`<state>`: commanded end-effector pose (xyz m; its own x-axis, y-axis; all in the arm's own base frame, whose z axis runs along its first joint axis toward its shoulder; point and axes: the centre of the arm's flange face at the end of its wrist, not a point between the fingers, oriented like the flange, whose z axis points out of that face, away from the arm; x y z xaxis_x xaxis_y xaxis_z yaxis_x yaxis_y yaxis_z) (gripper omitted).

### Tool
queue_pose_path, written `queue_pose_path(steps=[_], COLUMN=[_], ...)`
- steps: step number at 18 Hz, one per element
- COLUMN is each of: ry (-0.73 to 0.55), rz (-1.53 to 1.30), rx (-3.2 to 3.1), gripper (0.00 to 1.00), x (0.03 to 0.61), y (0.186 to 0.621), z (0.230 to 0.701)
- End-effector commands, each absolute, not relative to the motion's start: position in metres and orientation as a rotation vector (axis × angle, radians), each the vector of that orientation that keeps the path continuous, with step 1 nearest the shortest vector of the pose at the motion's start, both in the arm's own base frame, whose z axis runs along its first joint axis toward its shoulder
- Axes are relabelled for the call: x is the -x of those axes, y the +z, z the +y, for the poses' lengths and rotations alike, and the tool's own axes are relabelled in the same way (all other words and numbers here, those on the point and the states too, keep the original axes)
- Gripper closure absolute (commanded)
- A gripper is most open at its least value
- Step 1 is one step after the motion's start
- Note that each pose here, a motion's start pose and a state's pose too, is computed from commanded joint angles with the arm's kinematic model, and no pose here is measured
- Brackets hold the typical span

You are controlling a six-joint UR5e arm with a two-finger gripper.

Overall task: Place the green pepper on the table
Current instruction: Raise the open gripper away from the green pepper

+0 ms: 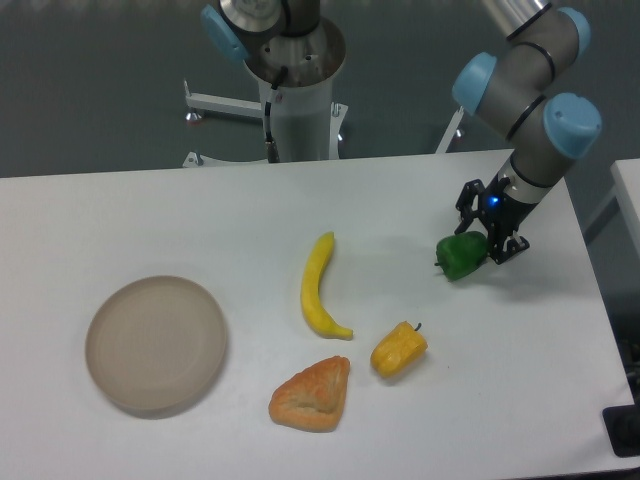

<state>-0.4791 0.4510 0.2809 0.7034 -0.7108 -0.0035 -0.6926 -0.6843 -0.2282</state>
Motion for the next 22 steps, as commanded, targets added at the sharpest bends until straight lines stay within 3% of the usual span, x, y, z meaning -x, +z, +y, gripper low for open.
queue_pose_path(steps=[15,22], ry=[0.113,0.208], rz=[1.143,1.129], rx=[2.746,2.758], gripper=[0.00,0.00], x=[0.437,0.431], y=[0.355,0.356], z=[0.550,0.586])
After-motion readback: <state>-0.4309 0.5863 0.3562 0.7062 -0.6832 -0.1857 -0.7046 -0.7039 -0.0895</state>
